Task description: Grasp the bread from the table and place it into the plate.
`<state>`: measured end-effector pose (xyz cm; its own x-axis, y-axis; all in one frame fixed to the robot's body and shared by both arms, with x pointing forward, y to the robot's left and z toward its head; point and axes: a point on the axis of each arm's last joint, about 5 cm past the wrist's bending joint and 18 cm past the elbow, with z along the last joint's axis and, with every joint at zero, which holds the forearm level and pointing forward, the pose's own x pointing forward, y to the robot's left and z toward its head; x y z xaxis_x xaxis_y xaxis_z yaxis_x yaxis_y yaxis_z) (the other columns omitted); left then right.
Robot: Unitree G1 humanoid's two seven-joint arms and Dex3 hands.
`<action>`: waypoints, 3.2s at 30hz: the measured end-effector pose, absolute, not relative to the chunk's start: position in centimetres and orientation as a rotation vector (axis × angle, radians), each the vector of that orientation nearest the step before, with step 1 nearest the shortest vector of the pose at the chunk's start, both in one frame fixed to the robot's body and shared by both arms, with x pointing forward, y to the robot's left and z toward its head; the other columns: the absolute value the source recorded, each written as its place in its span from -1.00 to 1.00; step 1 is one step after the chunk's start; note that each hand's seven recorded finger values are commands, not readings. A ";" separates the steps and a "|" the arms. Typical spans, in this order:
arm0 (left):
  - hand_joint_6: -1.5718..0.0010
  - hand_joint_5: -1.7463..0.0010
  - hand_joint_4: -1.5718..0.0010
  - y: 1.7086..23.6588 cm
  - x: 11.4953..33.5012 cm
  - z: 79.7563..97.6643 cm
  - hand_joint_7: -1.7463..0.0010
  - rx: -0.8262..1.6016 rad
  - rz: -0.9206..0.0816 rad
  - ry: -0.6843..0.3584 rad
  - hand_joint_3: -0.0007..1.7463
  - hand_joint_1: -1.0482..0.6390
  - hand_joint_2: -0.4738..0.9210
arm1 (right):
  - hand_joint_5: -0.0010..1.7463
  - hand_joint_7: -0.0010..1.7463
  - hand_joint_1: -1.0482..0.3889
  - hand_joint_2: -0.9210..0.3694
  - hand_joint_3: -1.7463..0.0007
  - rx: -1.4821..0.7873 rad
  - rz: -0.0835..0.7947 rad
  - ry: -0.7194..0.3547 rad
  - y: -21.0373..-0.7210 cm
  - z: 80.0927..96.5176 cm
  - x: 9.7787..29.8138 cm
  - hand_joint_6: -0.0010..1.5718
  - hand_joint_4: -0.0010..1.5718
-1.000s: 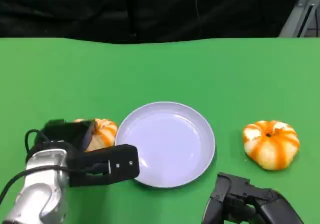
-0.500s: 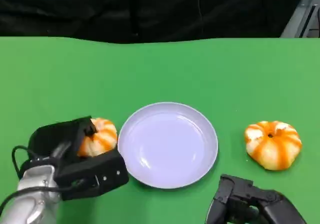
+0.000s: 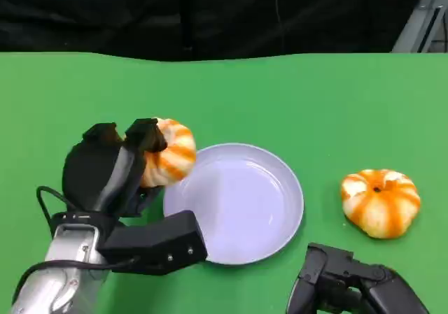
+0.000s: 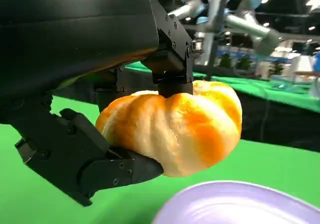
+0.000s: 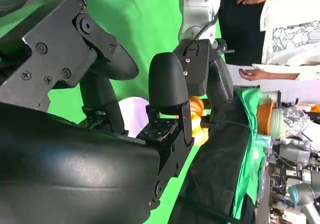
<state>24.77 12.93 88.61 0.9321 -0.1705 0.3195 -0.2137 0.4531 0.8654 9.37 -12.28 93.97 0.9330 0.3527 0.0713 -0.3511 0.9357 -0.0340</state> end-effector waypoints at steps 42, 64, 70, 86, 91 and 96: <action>0.74 0.62 1.00 8.4 24.2 93.4 0.97 1.121 -0.664 -0.031 -0.52 -0.70 1.00 | 0.91 0.68 0.35 -0.06 -0.57 -0.017 0.363 -0.086 -12.1 94.3 9.0 -0.11 -0.09; 0.60 0.43 0.86 11.5 23.1 96.4 0.93 1.018 -0.612 -0.145 -0.58 -0.50 1.00 | 0.90 0.67 0.35 -0.07 -0.56 -0.027 0.360 -0.087 -11.9 94.4 9.1 -0.11 -0.10; -0.04 -0.10 0.18 13.7 20.1 96.2 0.59 0.700 -0.510 -0.203 -0.71 -0.11 0.99 | 0.89 0.66 0.35 -0.07 -0.55 -0.027 0.360 -0.082 -11.8 94.3 9.1 -0.10 -0.08; 0.02 -0.99 -0.07 17.9 7.7 93.1 -0.83 0.098 -0.016 -0.283 0.69 0.26 0.24 | 0.88 0.64 0.37 -0.07 -0.55 -0.029 0.358 -0.080 -11.9 94.3 9.1 -0.10 -0.07; 0.02 -1.00 -0.12 17.8 7.5 92.4 -0.83 0.083 -0.005 -0.270 0.64 0.23 0.24 | 0.88 0.64 0.40 -0.08 -0.55 -0.034 0.360 -0.084 -12.0 94.3 9.3 -0.09 -0.08; -0.01 -0.98 -0.15 17.4 7.8 91.8 -0.79 0.064 -0.017 -0.261 0.58 0.20 0.28 | 0.90 0.66 0.41 -0.09 -0.55 -0.027 0.357 -0.085 -12.6 94.2 9.4 -0.10 -0.10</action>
<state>7.75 17.44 91.80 0.9660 -0.0247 0.2574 0.0082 0.9979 0.0649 9.36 -12.61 94.21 0.9333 0.3505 0.0778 -0.3482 0.9365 -0.0416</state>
